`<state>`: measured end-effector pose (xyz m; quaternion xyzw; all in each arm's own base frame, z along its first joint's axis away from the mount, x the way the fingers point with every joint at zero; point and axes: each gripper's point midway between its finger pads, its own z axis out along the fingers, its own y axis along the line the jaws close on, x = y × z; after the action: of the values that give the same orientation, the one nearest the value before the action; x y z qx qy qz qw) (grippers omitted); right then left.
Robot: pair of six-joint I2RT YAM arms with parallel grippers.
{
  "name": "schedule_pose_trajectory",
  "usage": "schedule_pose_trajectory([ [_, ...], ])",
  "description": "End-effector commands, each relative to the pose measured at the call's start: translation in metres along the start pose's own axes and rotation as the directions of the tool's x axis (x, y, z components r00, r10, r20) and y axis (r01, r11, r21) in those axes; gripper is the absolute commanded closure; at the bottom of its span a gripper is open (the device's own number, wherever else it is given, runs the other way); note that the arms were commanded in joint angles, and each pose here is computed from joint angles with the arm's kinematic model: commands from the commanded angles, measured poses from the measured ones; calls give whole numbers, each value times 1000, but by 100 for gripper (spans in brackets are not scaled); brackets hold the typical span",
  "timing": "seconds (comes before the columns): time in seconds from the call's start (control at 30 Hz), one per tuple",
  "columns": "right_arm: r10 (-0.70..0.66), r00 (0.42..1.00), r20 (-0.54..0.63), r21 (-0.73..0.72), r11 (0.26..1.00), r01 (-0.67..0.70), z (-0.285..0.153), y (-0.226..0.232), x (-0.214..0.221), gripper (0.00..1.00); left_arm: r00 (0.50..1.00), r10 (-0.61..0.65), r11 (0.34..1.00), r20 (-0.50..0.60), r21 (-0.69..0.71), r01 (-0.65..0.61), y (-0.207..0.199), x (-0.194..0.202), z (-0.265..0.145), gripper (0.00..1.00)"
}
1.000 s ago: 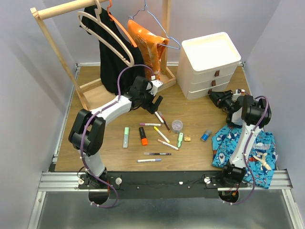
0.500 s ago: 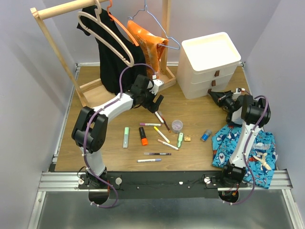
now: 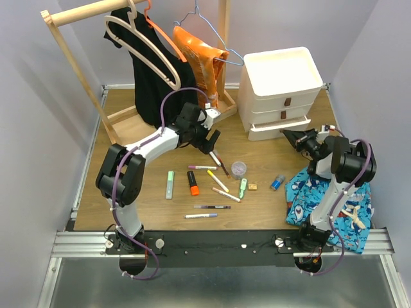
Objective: Sort the stationery into containers
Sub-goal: Open the drawer in the storage box.
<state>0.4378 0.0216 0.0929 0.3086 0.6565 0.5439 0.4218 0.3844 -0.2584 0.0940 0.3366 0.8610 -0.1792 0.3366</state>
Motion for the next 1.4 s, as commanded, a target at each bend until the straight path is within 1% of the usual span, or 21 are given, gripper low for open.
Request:
schedule_pose_trajectory([
  [0.0,-105,992,-68,-56,993,101,-23,25,16,99,999,11,1000,48,22,-12,-6,-6,-12,1],
  [0.03,-104,993,-61,-39,994,102,-28,22,12,99,998,14,1000,63,23,-16,-7,-9,-16,1],
  [0.07,-136,989,-58,-39,990,134,-33,25,10,99,998,16,999,59,28,-18,-8,-6,-16,1],
  [0.1,-123,989,-77,-21,992,122,-39,21,12,99,997,24,999,67,31,-26,-9,-7,-18,1],
  [0.17,-129,989,-74,7,992,130,-51,18,5,99,996,47,998,80,37,-50,-11,-8,-23,1],
  [0.23,-159,982,-99,63,984,165,-65,13,6,99,993,61,997,98,33,-64,-11,-12,-27,1],
  [0.27,-238,963,-123,76,966,248,-69,8,8,99,993,67,997,99,29,-70,-11,-10,-28,1],
  [0.3,-218,964,-151,123,964,237,-75,9,12,99,992,72,997,102,23,-74,-10,-9,-29,1],
  [0.37,-290,940,-179,127,941,315,-81,9,15,99,991,69,997,115,18,-72,-10,-8,-30,1],
  [0.4,-270,941,-203,137,944,301,-84,7,22,99,991,59,998,120,20,-61,-11,-9,-31,1],
  [0.5,-268,935,-234,142,942,305,-90,9,29,99,991,43,998,130,36,-48,-16,-5,-33,1],
  [0.6,-267,933,-240,156,938,309,-98,9,38,99,989,45,998,140,47,-52,-20,-4,-37,1],
  [0.73,-256,922,-289,195,928,318,-108,0,51,99,987,58,997,151,46,-66,-21,-5,-42,1],
  [0.9,-266,912,-312,211,917,340,-119,-1,61,99,987,49,997,154,48,-57,-23,-3,-45,1],
  [1.07,-279,906,-319,242,900,362,-127,-3,61,99,987,48,997,155,51,-56,-26,1,-48,1],
  [1.2,-274,918,-288,354,860,368,-134,-23,48,99,988,51,996,149,59,-61,-28,4,-49,1],
  [1.3,-229,928,-293,394,856,335,-138,-34,47,99,987,54,997,153,48,-62,-27,4,-50,1],
  [1.37,-227,929,-293,405,851,336,-138,-37,44,99,987,46,997,152,49,-54,-28,5,-51,1],
])
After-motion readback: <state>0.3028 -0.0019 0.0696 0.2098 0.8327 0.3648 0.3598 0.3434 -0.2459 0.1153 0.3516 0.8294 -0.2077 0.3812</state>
